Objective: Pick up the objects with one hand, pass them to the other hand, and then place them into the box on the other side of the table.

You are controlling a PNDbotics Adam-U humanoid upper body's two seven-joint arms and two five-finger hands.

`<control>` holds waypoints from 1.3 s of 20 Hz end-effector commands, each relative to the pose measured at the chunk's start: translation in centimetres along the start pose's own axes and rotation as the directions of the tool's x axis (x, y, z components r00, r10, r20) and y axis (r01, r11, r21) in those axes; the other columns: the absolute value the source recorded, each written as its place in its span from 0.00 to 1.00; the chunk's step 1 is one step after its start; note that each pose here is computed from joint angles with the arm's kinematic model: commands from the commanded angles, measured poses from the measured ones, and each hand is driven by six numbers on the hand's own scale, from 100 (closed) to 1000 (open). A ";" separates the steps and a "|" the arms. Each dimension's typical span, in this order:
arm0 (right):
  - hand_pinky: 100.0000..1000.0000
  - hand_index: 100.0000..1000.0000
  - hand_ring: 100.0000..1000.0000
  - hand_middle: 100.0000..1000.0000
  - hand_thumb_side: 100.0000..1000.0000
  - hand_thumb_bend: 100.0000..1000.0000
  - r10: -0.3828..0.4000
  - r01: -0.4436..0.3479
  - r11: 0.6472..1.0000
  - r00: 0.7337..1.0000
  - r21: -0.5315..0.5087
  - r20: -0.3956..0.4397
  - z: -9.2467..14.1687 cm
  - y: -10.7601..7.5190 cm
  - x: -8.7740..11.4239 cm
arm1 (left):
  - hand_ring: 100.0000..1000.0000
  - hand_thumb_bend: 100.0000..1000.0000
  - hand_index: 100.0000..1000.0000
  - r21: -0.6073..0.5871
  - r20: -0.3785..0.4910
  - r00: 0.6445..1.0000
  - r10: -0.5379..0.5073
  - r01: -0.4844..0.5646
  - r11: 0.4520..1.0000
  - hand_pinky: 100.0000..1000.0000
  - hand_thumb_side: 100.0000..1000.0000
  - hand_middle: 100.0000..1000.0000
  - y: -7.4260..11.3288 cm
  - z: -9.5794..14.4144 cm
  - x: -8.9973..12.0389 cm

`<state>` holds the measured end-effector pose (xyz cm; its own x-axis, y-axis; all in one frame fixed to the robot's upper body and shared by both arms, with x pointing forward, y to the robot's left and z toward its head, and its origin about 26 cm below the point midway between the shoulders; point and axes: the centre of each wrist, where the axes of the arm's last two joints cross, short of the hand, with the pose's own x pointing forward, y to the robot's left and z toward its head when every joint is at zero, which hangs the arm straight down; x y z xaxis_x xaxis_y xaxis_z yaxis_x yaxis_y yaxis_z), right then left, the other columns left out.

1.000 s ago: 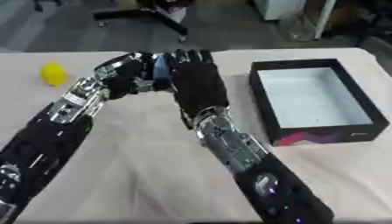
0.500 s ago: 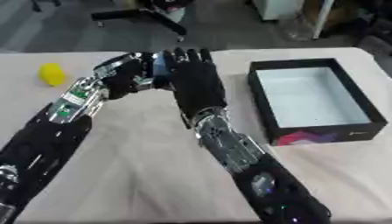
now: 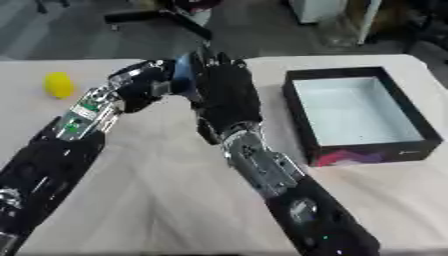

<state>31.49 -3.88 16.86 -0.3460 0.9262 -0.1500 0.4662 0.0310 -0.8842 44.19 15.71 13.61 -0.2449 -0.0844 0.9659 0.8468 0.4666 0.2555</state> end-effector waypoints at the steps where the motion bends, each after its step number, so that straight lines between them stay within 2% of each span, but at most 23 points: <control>1: 0.47 0.36 0.70 0.49 0.25 0.00 -0.016 0.016 0.998 1.000 -0.055 -0.002 -0.3 -0.3 -0.1 | 0.69 1.00 0.79 -0.051 0.038 0.996 -0.086 0.088 0.995 0.75 0.37 0.66 0.6 -0.2 1.6; 2: 0.47 0.36 0.70 0.49 0.26 0.00 -0.018 0.018 0.998 1.000 -0.060 -0.002 -0.3 0.0 -0.2 | 0.74 1.00 0.86 -0.069 0.046 0.993 -0.107 0.111 0.991 0.78 0.38 0.72 0.5 -0.2 1.8; 4: 0.47 0.35 0.69 0.49 0.26 0.00 -0.021 0.021 0.997 1.000 -0.069 -0.004 -0.3 0.3 -0.2 | 0.78 1.00 0.91 -0.100 0.061 0.987 -0.151 0.157 0.983 0.81 0.40 0.77 0.6 -0.1 2.1; 9: 0.48 0.34 0.70 0.49 0.26 0.00 -0.016 0.015 0.997 1.000 -0.077 -0.014 -0.3 1.0 -0.7 | 0.83 1.00 0.97 -0.117 0.056 0.968 -0.245 0.250 0.961 0.84 0.41 0.86 2.2 1.6 1.8; 10: 0.48 0.34 0.70 0.49 0.22 0.00 -0.012 0.011 0.997 1.000 -0.077 -0.019 -0.3 1.1 -0.9 | 0.84 1.00 0.98 -0.117 0.051 0.962 -0.268 0.272 0.955 0.85 0.42 0.88 2.7 2.0 1.8; 12: 0.49 0.34 0.70 0.49 0.26 0.00 -0.005 0.002 0.997 1.000 -0.078 -0.030 -0.3 1.2 -1.2 | 0.85 1.00 0.98 -0.113 0.046 0.950 -0.310 0.314 0.943 0.85 0.42 0.88 3.2 2.7 1.8; 13: 0.49 0.34 0.70 0.48 0.16 0.00 0.002 -0.006 0.997 0.999 -0.075 -0.045 -0.3 1.4 -1.6 | 0.86 1.00 0.99 -0.106 0.041 0.942 -0.334 0.336 0.936 0.86 0.43 0.90 3.6 3.1 1.9; 15: 0.48 0.34 0.70 0.48 0.27 0.00 0.016 -0.022 0.997 0.996 -0.068 -0.087 -0.1 1.8 -2.6 | 0.87 1.00 1.00 -0.089 0.027 0.922 -0.387 0.387 0.918 0.87 0.43 0.91 4.4 4.2 2.2; 18: 0.48 0.34 0.70 0.48 0.27 0.00 0.047 -0.058 0.996 0.986 -0.062 -0.161 0.4 2.4 -4.6 | 0.88 1.00 1.00 -0.045 -0.011 0.894 -0.448 0.447 0.893 0.88 0.44 0.93 5.7 6.2 2.2; 22: 0.44 0.33 0.70 0.47 0.26 0.00 0.115 -0.135 0.990 0.947 -0.046 -0.301 1.5 3.3 -8.5 | 0.87 1.00 1.00 0.071 -0.069 0.861 -0.505 0.509 0.858 0.87 0.47 0.92 7.3 10.3 2.1; 24: 0.40 0.34 0.69 0.46 0.27 0.00 0.172 -0.190 0.982 0.910 -0.012 -0.378 2.2 4.2 -11.0 | 0.86 1.00 0.99 0.147 -0.094 0.856 -0.508 0.517 0.843 0.86 0.48 0.90 7.9 12.8 2.3; 26: 0.34 0.39 0.68 0.46 0.24 0.00 0.219 -0.229 0.973 0.866 0.034 -0.450 2.9 5.2 -13.7 | 0.84 1.00 0.98 0.229 -0.115 0.863 -0.492 0.505 0.832 0.84 0.51 0.88 8.1 15.4 2.4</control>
<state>35.65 -15.78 12.18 0.1083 0.9871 -0.1175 0.4831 -0.1556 -0.8616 43.44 31.15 14.80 -0.5376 -0.3810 0.7522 0.5440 0.5249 0.6546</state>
